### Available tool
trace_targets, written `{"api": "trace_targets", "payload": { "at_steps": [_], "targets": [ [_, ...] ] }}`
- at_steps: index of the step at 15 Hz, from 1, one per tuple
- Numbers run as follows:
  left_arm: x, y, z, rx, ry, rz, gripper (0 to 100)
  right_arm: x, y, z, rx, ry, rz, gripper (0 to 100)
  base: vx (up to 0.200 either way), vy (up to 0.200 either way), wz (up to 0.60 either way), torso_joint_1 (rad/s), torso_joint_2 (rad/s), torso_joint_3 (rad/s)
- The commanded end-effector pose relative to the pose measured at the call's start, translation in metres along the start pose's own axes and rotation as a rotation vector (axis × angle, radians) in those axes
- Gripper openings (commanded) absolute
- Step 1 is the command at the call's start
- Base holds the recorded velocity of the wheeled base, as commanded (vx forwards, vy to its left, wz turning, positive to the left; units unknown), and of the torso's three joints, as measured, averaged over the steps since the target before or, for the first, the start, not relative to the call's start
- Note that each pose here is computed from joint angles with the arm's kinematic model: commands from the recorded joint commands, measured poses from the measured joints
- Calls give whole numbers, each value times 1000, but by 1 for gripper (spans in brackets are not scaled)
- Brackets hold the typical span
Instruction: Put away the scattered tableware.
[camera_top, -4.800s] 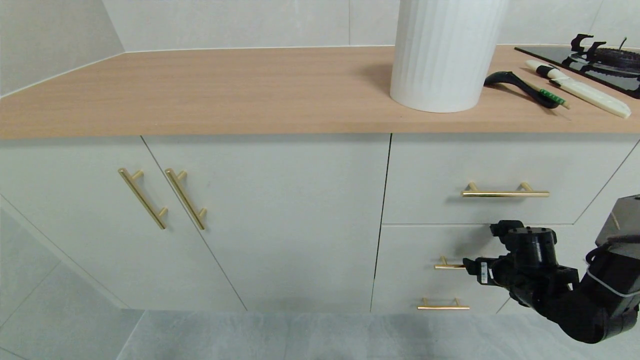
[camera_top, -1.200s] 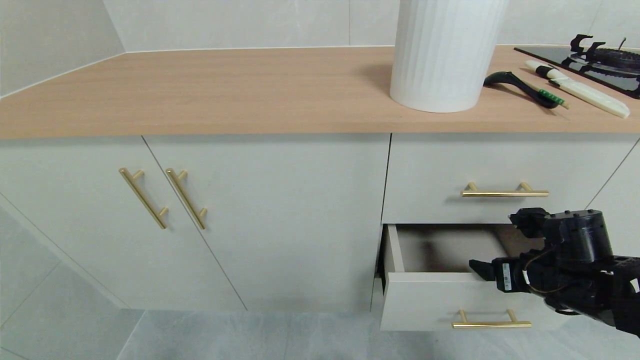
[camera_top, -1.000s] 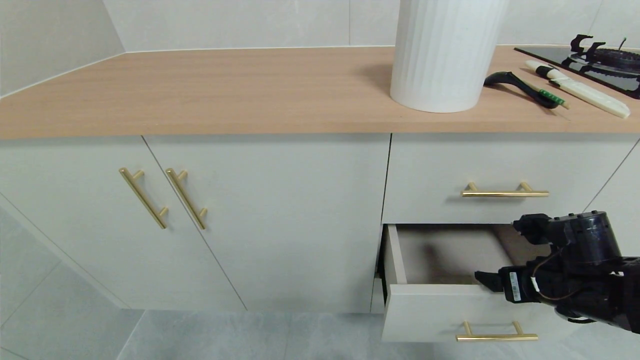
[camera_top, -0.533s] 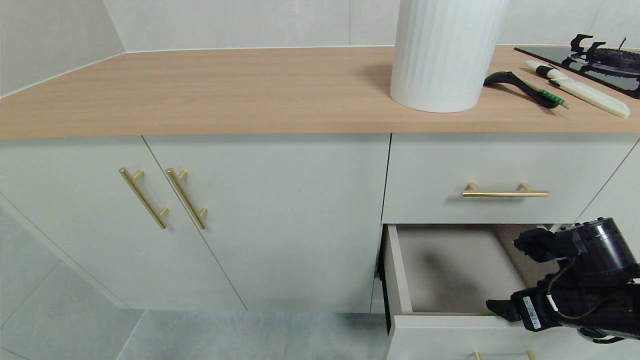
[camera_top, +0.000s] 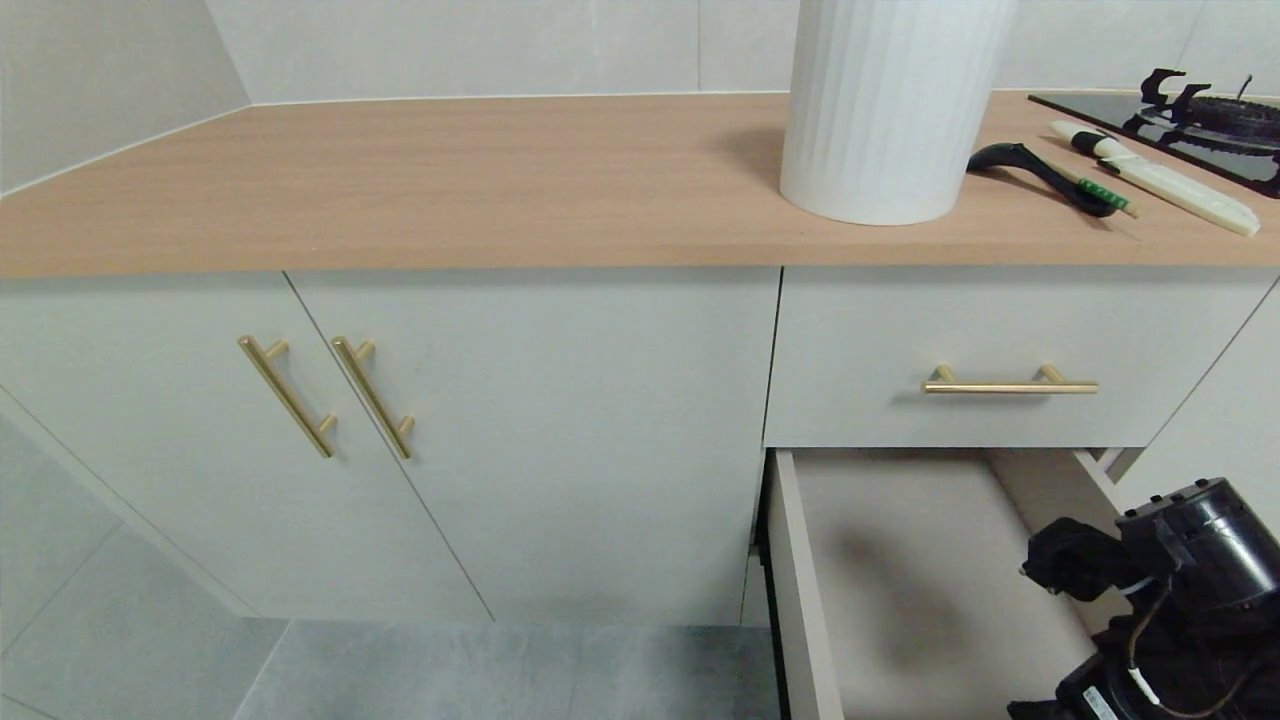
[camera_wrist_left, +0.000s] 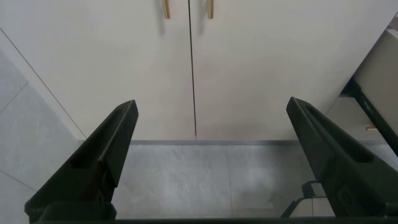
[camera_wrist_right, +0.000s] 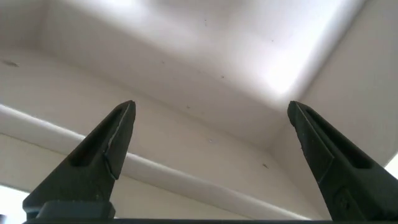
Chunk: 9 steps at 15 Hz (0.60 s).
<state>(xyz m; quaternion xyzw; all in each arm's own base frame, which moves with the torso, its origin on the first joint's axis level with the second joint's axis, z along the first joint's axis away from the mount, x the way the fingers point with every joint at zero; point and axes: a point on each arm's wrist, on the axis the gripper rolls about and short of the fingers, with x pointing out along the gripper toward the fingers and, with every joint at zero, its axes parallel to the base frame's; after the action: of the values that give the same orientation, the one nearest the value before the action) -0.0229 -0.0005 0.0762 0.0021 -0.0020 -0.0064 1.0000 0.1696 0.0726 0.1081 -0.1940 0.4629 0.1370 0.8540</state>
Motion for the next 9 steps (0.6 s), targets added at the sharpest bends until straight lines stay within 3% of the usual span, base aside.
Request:
{"api": "trace_targets", "payload": {
  "at_steps": [1, 6, 9],
  "targets": [
    [0, 0, 0, 0, 1, 0, 100, -6, 5, -4, -36, 1, 12, 100, 0, 0, 0, 0, 0, 0],
    [0, 0, 0, 0, -1, 0, 100, -27, 19, -23, -176, 64, 66, 100, 0, 0, 0, 0, 0, 0],
    [0, 0, 0, 0, 1, 0, 100, -31, 18, -23, -181, 45, 65, 100, 0, 0, 0, 0, 0, 0]
  ]
}}
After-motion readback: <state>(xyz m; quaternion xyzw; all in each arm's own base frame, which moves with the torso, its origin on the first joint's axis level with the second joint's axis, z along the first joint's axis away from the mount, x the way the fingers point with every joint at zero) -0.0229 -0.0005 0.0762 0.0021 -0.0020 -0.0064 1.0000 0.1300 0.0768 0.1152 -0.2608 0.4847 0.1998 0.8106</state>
